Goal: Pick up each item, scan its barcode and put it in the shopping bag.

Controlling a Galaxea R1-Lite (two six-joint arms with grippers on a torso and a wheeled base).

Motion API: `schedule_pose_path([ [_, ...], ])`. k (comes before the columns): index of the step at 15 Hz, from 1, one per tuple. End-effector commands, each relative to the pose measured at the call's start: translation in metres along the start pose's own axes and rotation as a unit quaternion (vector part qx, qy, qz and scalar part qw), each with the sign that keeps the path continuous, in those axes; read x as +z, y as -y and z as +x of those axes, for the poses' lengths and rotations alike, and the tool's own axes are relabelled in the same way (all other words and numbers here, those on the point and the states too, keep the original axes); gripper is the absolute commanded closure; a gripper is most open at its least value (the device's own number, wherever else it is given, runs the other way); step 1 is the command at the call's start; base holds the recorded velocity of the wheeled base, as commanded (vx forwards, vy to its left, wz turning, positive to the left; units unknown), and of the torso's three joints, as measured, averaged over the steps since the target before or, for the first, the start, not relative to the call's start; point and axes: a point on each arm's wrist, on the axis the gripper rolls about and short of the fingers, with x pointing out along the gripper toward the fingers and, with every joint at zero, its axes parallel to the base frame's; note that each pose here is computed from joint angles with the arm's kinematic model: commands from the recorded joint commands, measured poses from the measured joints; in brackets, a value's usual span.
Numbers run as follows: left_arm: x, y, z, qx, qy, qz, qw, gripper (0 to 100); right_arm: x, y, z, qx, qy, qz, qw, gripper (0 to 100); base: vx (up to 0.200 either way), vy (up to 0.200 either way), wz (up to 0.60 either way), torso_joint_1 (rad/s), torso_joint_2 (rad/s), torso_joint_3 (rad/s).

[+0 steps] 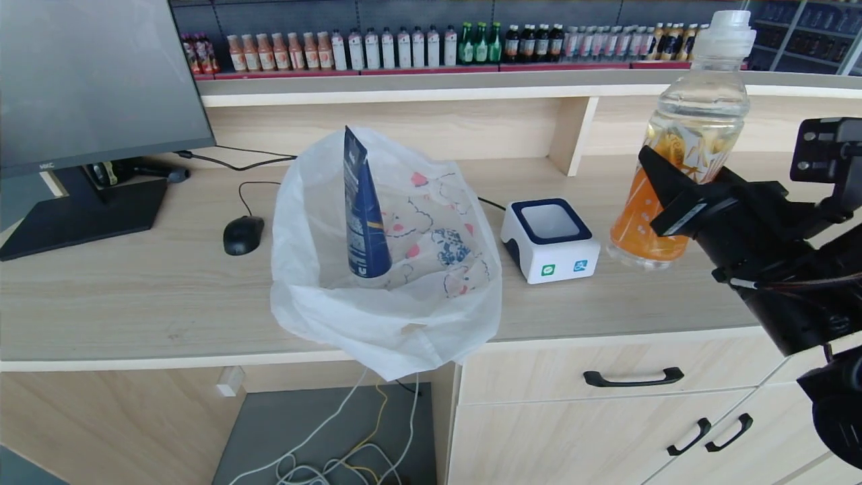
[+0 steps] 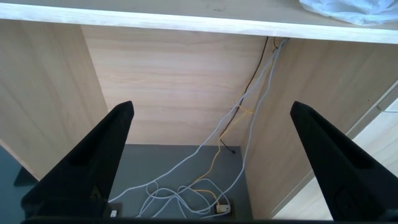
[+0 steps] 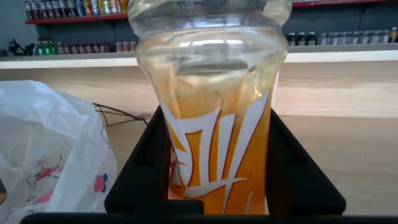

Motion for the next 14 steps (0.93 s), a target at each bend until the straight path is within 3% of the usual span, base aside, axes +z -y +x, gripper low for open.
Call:
schedule_pose_path([
  [1, 0.0, 0.0, 0.0, 0.0, 0.0, 0.0, 1.0, 0, -0.015, 0.003, 0.001, -0.006, -0.022, 0.021, 1.0, 100, 0.0, 0.0, 0.0, 0.0, 0.0, 0.0],
  [5, 0.0, 0.0, 0.0, 0.0, 0.0, 0.0, 1.0, 0, -0.02, 0.006, 0.042, -0.01, 0.021, 0.136, 0.99, 100, 0.0, 0.0, 0.0, 0.0, 0.0, 0.0],
  [6, 0.0, 0.0, 0.0, 0.0, 0.0, 0.0, 1.0, 0, -0.015, 0.004, 0.049, 0.017, 0.035, 0.148, 0.988, 100, 0.0, 0.0, 0.0, 0.0, 0.0, 0.0],
  [9, 0.0, 0.0, 0.0, 0.0, 0.0, 0.0, 1.0, 0, -0.016, 0.001, 0.057, 0.076, 0.032, 0.208, 0.975, 100, 0.0, 0.0, 0.0, 0.0, 0.0, 0.0],
  [14, 0.0, 0.0, 0.0, 0.0, 0.0, 0.0, 1.0, 0, -0.025, 0.0, 0.073, 0.077, 0.034, 0.304, 0.949, 100, 0.0, 0.0, 0.0, 0.0, 0.0, 0.0],
])
